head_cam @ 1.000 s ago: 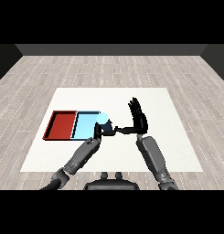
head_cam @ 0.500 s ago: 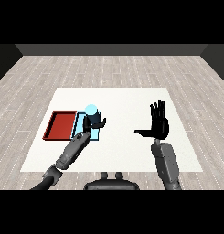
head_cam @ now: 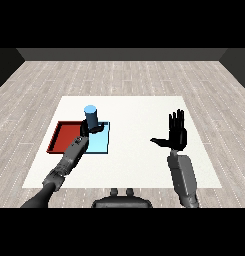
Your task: Pick the blue can and put it in the blue box
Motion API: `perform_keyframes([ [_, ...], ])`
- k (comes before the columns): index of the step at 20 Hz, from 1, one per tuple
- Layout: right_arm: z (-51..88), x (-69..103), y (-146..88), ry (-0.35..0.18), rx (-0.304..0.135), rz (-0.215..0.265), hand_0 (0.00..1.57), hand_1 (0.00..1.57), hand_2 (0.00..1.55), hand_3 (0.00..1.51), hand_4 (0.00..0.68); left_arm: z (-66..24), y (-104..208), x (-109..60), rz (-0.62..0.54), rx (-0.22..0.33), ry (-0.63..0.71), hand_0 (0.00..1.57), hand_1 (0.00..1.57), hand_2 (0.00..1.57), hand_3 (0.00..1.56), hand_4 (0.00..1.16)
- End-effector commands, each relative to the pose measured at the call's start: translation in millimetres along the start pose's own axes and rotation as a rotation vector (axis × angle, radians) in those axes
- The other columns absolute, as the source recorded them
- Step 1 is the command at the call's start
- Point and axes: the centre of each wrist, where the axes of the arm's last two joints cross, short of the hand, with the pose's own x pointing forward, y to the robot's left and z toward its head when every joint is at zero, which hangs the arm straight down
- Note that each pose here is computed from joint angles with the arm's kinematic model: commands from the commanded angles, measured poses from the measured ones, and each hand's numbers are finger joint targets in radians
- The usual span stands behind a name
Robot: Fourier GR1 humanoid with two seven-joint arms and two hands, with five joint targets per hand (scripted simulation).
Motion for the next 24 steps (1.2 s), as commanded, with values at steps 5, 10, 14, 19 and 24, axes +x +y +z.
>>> perform_keyframes([
  [5,-5.2,-6.5,-14,0.029,-0.021,0.001,0.0,0.0,0.0,0.0,0.0,-0.9,6,-36.5,-0.149,0.031,0.27,1.57,1.57,1.53,1.39,0.99],
  [10,-9.5,-10.3,-5,0.031,-0.029,0.014,0.0,0.0,0.0,0.0,0.0,22.6,23,-79.9,-0.268,0.077,0.474,1.23,1.23,1.14,1.11,0.93],
  [14,-7.9,-17.7,-1,0.036,-0.018,-0.017,0.0,0.0,0.0,0.0,0.0,51.6,28,-113.5,-0.3,-0.019,0.509,0.89,0.89,0.75,0.41,0.93],
  [19,-6.9,-8.5,-36,0.014,-0.006,-0.013,0.0,0.0,0.0,0.0,0.0,25.3,48,-93.2,-0.27,-0.053,0.506,0.36,0.36,0.41,0.0,0.63],
  [24,-4.8,-18.0,-11,0.028,0.009,-0.033,0.0,0.0,0.0,0.0,0.0,29.0,28,-90.0,-0.455,0.025,0.443,0.0,0.0,0.0,0.0,0.0],
])
